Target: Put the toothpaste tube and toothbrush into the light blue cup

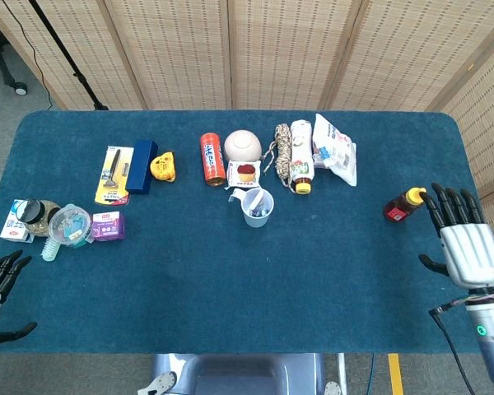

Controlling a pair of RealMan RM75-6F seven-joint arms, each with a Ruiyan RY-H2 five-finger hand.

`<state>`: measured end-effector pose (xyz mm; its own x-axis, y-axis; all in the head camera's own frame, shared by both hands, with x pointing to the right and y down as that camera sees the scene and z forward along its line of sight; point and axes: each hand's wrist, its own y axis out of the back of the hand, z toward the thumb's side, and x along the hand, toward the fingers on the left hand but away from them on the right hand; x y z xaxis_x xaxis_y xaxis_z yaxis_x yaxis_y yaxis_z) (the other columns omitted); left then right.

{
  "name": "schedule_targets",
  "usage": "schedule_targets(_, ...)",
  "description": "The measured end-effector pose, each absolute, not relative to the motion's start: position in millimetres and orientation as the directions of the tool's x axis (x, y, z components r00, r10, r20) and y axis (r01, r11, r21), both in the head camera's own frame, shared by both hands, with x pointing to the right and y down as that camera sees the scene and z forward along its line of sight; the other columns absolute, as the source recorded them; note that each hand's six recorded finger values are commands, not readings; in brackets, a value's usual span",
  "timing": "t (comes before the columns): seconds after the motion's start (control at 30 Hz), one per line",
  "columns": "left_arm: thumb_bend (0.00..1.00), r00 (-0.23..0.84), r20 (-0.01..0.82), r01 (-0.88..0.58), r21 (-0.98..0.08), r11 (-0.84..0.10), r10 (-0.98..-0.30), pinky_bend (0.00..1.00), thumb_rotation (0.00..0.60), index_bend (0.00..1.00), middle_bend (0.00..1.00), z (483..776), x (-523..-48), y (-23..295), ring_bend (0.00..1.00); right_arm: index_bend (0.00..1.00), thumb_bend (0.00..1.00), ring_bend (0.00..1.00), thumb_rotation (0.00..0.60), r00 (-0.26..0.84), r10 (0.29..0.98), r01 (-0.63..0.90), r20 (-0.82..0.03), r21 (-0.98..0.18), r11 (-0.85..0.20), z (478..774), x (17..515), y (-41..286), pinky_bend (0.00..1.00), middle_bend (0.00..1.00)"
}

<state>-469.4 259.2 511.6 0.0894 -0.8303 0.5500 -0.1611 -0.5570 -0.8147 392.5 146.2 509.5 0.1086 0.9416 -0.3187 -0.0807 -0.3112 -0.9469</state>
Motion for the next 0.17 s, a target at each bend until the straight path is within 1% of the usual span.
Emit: schedule_targets(0.17, 0.00, 0.078, 0.538, -0.162, -0.824, -0.543, -0.840, 0.00, 0.600, 0.00, 0.00, 510.0, -471.9, 261.6, 0.00, 0.00, 0.00, 0.00, 0.600, 0.069, 0.945, -0.100, -0.319, -0.945, -0.312, 525.4, 412.6, 186.7, 0.00, 0.00)
